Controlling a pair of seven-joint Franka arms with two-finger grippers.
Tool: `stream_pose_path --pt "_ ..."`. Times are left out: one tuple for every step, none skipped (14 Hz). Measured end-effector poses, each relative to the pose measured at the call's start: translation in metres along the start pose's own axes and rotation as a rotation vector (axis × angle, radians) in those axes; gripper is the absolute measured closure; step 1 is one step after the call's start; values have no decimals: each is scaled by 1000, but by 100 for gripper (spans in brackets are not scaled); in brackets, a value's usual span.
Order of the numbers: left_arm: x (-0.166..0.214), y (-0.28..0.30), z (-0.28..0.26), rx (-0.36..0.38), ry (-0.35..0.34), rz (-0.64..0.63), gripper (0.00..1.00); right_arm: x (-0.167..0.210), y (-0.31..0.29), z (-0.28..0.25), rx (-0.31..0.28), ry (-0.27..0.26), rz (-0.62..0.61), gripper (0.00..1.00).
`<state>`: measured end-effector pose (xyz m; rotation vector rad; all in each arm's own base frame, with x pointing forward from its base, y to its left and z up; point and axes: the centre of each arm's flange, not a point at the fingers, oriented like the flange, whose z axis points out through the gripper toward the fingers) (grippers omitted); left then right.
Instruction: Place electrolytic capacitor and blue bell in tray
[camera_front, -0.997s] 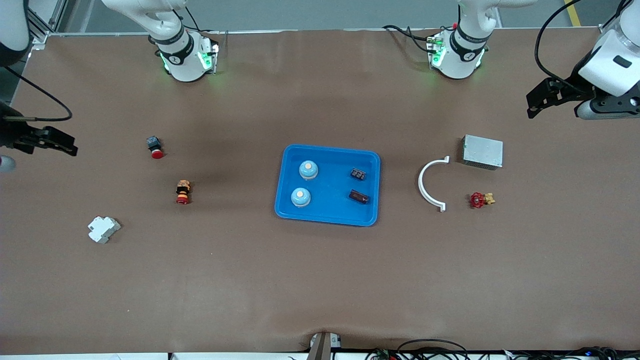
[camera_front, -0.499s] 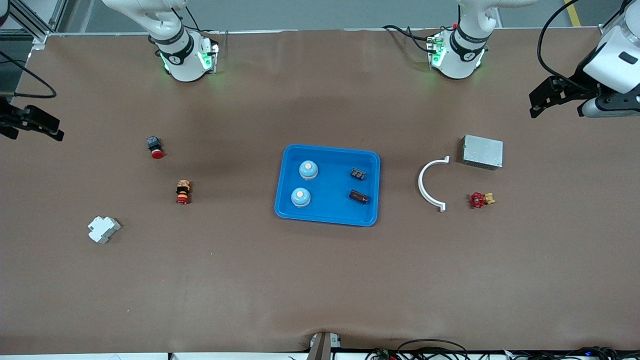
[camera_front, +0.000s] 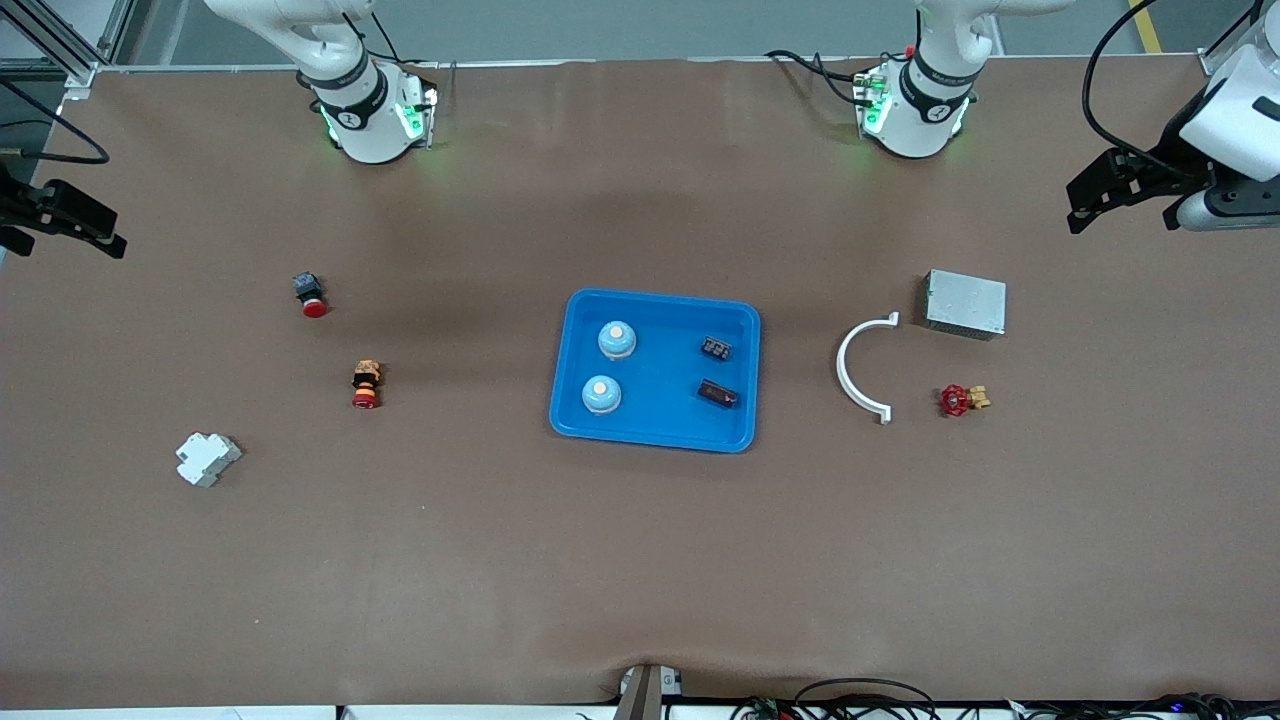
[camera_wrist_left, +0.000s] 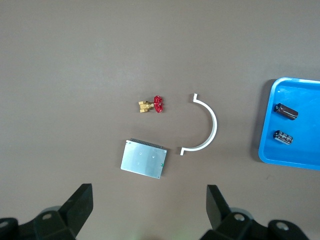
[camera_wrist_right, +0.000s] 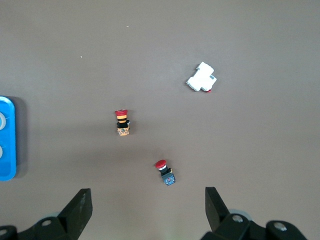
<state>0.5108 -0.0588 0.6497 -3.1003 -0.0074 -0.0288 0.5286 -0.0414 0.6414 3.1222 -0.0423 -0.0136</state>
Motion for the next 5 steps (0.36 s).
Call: stream_pose_path --pt "-1 0 0 1 -5 0 0 -1 0 -1 2 -1 0 0" --pt "-1 0 0 1 -9 0 0 -1 0 -1 2 -2 0 0" --pt "-1 0 1 2 -12 0 0 -3 0 -2 2 -4 0 0" --pt "-2 0 1 2 -16 0 0 -4 0 -3 2 -5 0 0" --pt "-2 0 1 2 -17 0 0 -5 0 -5 3 -4 1 0"
